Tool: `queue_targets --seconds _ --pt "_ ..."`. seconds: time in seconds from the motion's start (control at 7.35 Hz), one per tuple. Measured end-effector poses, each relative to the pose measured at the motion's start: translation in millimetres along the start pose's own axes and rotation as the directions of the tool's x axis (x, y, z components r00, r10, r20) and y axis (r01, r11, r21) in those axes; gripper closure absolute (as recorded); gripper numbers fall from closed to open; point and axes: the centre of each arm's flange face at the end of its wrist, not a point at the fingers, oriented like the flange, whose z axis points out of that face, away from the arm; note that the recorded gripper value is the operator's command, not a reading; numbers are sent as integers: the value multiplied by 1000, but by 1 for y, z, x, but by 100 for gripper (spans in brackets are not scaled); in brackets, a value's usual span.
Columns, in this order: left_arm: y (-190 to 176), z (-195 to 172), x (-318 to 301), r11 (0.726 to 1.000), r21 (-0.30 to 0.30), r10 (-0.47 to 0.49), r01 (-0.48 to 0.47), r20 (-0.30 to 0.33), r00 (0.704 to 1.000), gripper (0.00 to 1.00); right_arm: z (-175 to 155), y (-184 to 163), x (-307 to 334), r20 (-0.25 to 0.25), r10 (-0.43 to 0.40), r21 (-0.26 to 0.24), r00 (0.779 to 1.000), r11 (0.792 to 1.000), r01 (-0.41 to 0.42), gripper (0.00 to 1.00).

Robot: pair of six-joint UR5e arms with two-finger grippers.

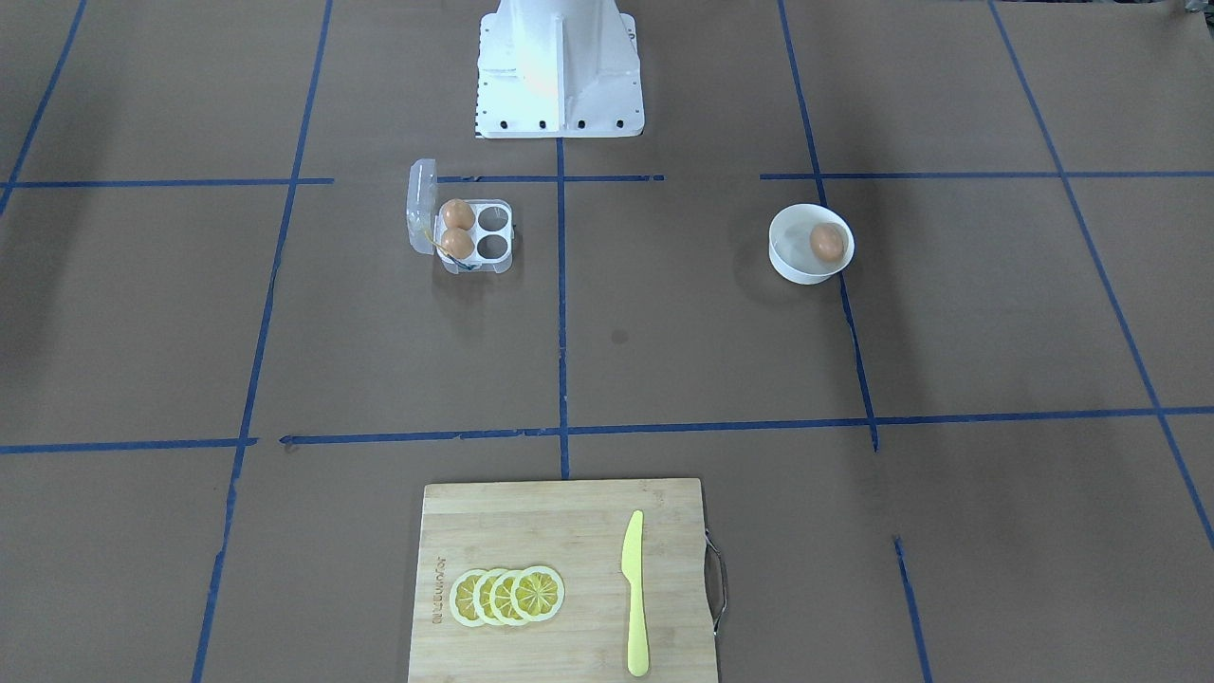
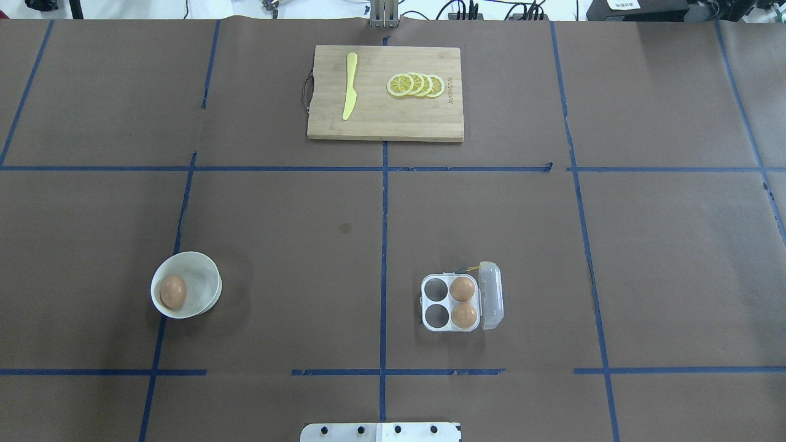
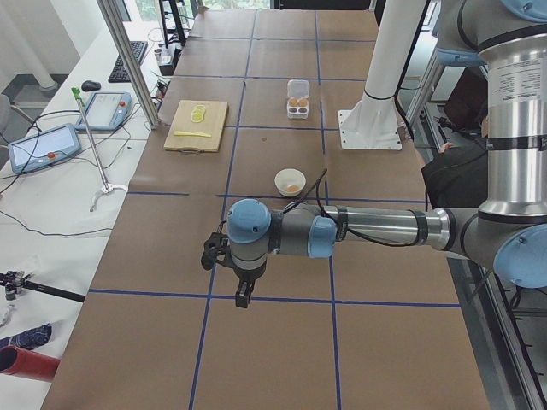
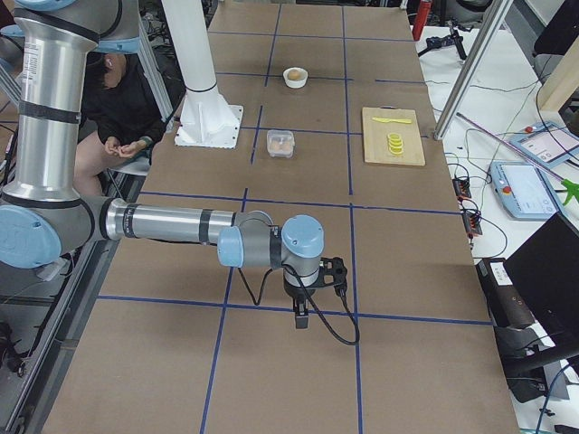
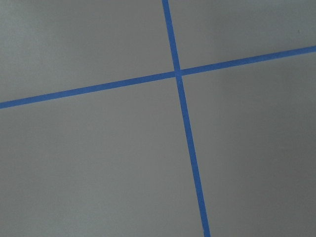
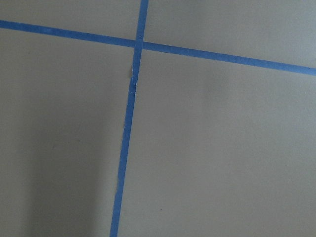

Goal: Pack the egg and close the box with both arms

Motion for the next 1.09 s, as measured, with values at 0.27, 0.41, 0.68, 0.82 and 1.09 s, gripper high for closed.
queue_targets --seconds 0.27,0.41,0.68,0.82,1.09 --pt "-2 -2 2 1000 5 6 -6 0 1000 0 0 4 0 2 -2 1 1000 1000 2 0" --pt "-3 -3 3 1000 8 9 -9 -2 1000 0 0 5 -1 3 -2 2 1000 1000 2 0" --pt "-12 -8 9 997 53 60 -60 4 998 0 -3 2 -9 45 -6 11 999 1000 6 0" --pt "-21 -15 17 985 113 126 -128 18 992 0 -5 -2 -17 93 -15 22 996 1000 13 0" --pt "-44 -28 33 919 264 283 -293 74 956 0 -22 -22 -34 137 -82 96 987 993 70 0"
